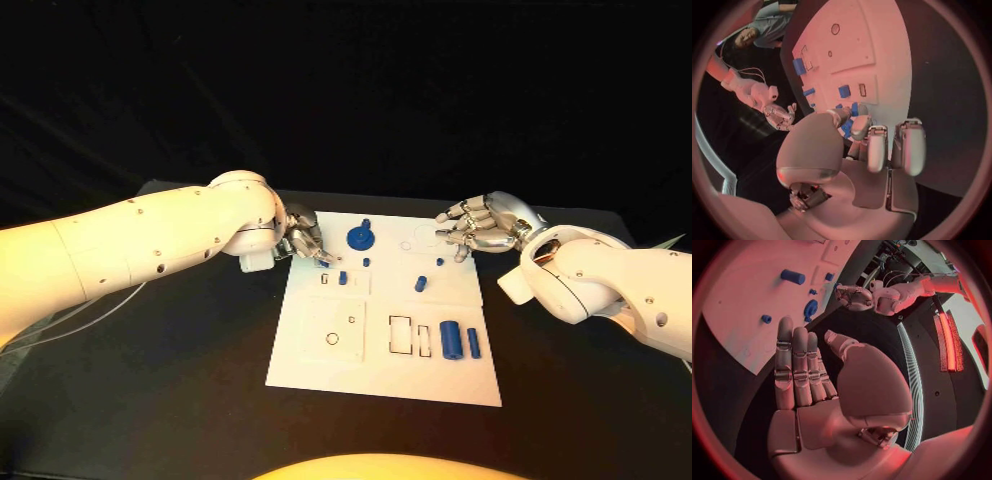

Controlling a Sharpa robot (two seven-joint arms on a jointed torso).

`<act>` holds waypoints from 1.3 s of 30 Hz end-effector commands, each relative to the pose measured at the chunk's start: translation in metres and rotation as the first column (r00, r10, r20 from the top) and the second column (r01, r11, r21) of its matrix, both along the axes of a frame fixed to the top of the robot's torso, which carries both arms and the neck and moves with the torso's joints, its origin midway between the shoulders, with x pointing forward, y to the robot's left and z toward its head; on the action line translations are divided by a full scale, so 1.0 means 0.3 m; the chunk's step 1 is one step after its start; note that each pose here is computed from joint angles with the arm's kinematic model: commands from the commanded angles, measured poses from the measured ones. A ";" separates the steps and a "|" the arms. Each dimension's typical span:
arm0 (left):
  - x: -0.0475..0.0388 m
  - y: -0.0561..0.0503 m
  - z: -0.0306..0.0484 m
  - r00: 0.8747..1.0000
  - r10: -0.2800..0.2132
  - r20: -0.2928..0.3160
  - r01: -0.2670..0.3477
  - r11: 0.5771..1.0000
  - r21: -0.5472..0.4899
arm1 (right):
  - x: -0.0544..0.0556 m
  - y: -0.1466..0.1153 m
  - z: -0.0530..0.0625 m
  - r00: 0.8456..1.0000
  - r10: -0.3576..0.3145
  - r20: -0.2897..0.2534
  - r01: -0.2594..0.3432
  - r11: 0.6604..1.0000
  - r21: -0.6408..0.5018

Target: Assemble the parts on the task board

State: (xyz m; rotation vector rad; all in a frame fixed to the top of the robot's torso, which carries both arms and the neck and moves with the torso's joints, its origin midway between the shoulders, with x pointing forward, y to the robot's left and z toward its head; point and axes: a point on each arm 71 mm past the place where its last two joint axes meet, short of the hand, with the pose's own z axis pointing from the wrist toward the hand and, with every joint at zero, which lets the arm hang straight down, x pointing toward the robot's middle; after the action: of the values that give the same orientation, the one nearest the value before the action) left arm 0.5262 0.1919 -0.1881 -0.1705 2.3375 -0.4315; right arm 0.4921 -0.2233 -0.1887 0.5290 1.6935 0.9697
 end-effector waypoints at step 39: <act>-0.057 -0.020 -0.053 0.999 -0.018 0.030 0.015 0.997 0.082 | -0.004 0.003 -0.004 1.000 0.024 -0.006 -0.024 1.000 0.001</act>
State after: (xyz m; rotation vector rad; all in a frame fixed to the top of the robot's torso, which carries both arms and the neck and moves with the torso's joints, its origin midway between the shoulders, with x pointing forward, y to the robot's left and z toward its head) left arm 0.5103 0.1871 -0.2036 -0.1260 2.3120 -0.3527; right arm 0.4917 -0.2240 -0.1894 0.5290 1.6983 0.9708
